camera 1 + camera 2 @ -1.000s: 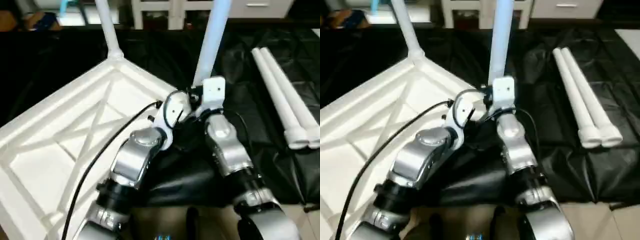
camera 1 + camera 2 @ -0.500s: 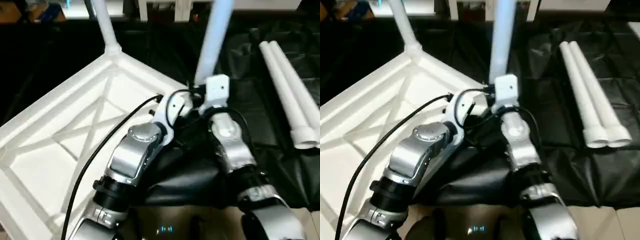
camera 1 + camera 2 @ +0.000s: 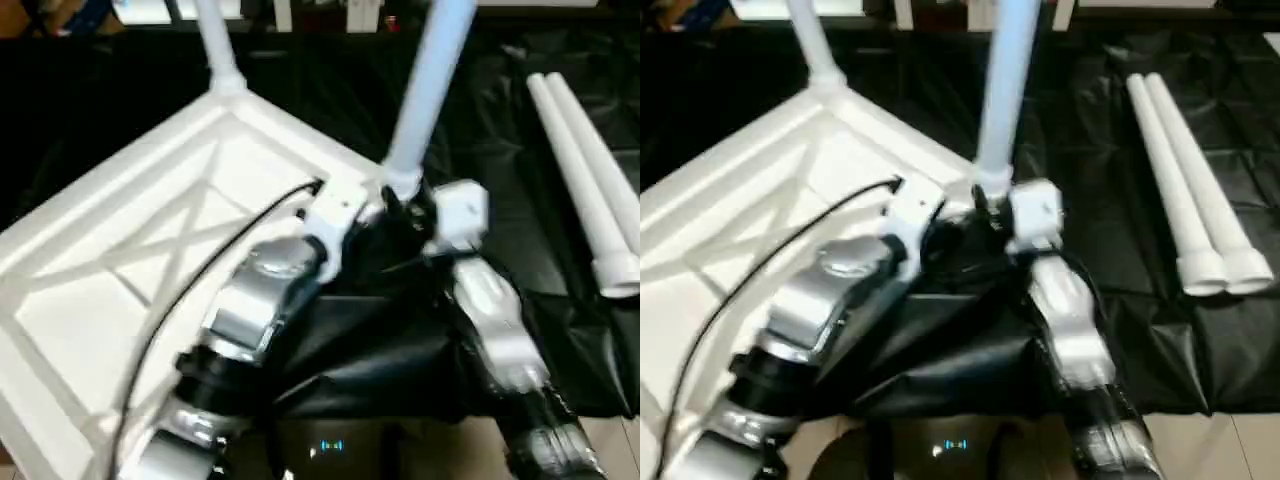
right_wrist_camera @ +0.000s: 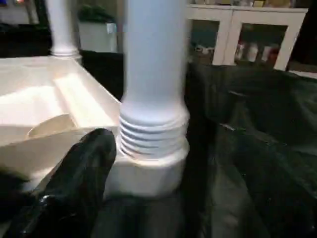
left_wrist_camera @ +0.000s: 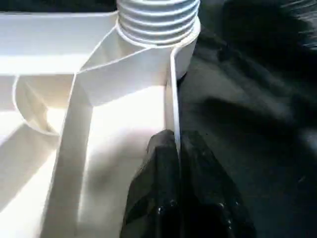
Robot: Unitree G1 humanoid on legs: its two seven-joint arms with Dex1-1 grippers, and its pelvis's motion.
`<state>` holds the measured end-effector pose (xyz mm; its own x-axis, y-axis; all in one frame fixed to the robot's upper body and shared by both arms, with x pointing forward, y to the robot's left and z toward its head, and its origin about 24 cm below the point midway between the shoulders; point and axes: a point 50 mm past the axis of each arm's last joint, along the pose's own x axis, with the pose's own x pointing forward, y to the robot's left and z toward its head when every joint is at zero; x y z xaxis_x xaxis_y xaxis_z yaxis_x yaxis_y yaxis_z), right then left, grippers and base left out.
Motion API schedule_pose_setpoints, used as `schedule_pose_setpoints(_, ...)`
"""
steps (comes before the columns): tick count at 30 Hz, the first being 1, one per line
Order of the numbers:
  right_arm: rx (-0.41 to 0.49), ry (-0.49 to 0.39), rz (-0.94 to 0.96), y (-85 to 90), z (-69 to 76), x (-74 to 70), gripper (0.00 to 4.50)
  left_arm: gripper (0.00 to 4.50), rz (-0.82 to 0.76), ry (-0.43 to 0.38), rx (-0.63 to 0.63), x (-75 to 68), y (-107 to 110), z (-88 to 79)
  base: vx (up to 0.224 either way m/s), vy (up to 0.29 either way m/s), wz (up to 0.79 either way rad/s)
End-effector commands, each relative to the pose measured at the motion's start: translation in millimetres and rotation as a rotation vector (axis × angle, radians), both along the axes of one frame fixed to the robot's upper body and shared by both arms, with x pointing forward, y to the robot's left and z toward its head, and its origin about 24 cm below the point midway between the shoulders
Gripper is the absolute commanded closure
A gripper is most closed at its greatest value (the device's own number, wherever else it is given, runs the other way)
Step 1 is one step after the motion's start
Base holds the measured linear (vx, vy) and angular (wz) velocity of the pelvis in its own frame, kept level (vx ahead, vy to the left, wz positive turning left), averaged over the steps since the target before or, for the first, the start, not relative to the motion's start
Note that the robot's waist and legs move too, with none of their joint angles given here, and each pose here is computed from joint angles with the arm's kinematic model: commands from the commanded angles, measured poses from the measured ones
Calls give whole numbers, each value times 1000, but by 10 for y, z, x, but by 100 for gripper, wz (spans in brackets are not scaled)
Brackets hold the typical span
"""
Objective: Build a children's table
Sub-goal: Insert table leg to table base
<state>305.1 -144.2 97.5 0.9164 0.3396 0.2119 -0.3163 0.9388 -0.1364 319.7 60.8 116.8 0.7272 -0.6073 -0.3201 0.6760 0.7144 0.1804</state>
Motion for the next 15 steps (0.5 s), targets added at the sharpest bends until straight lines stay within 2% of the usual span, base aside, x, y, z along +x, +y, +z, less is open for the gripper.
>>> schedule_pose_setpoints(1, 36, -2, 77, -28, 118, -86, 20, 450, -125, -1, 61, -92, 40, -168, 0, 0, 0)
schedule_pose_setpoints(4, 25, 70, 172, -209, 144, -192, 20, 450, -315, -22, 121, -234, 114, -229, 0, 0, 0)
schedule_pose_setpoints(5, -45, 107, 235, -356, 172, -242, 20, 450, -441, -17, 139, -346, 155, -258, 0, 0, 0)
schedule_pose_setpoints(7, -86, 142, 280, -436, 187, -278, 20, 450, -497, -11, 152, -402, 181, -276, 0, 0, 0)
schedule_pose_setpoints(8, -135, 165, 364, -517, 231, -340, 20, 450, -568, 1, 148, -477, 200, -299, 0, 0, 0)
schedule_pose_setpoints(10, -137, 180, 403, -535, 254, -376, 20, 450, -590, -1, 145, -496, 205, -309, 0, 0, 0)
schedule_pose_setpoints(12, -104, 250, 529, -550, 277, -455, 20, 450, -636, -7, 152, -539, 205, -342, 0, 0, 0)
schedule_pose_setpoints(15, -102, 305, 641, -542, 284, -503, 20, 450, -668, -14, 162, -560, 200, -365, 0, 0, 0)
